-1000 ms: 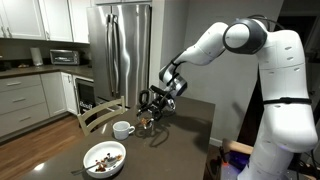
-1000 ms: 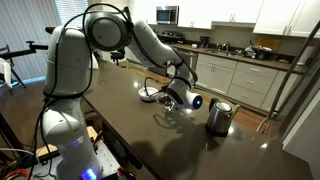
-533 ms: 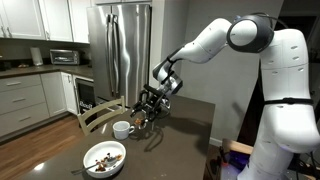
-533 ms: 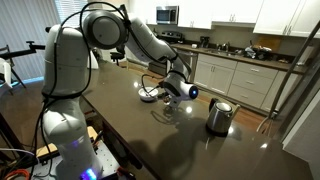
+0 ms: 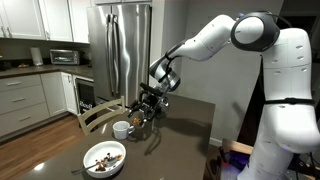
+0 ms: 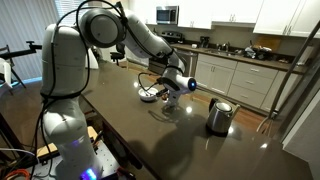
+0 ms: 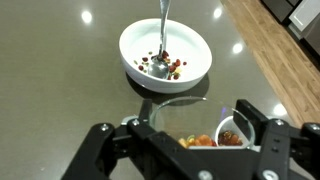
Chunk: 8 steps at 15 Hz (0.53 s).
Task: Pick up the glass cup and pour some of it's content into the bowl
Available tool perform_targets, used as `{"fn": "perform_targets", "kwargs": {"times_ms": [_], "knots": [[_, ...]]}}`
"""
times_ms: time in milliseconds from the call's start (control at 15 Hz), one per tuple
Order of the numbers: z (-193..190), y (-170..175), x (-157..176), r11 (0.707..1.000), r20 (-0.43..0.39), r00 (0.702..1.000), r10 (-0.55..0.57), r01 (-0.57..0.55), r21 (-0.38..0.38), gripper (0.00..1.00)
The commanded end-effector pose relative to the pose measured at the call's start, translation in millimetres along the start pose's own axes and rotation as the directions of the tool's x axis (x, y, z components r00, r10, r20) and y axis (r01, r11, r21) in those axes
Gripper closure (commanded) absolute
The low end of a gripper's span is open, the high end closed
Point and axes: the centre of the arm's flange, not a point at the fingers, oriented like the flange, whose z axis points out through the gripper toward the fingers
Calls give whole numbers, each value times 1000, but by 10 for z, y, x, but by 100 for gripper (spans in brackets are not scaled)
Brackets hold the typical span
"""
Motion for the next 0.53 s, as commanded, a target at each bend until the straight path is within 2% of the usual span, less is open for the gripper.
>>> {"fn": "perform_targets", "kwargs": {"times_ms": [0,467], "knots": [[72,2,-236,999,-55,998,-39,39,-8,41],[321,42,-552,990,-74,987,-142,143,1,41]]}}
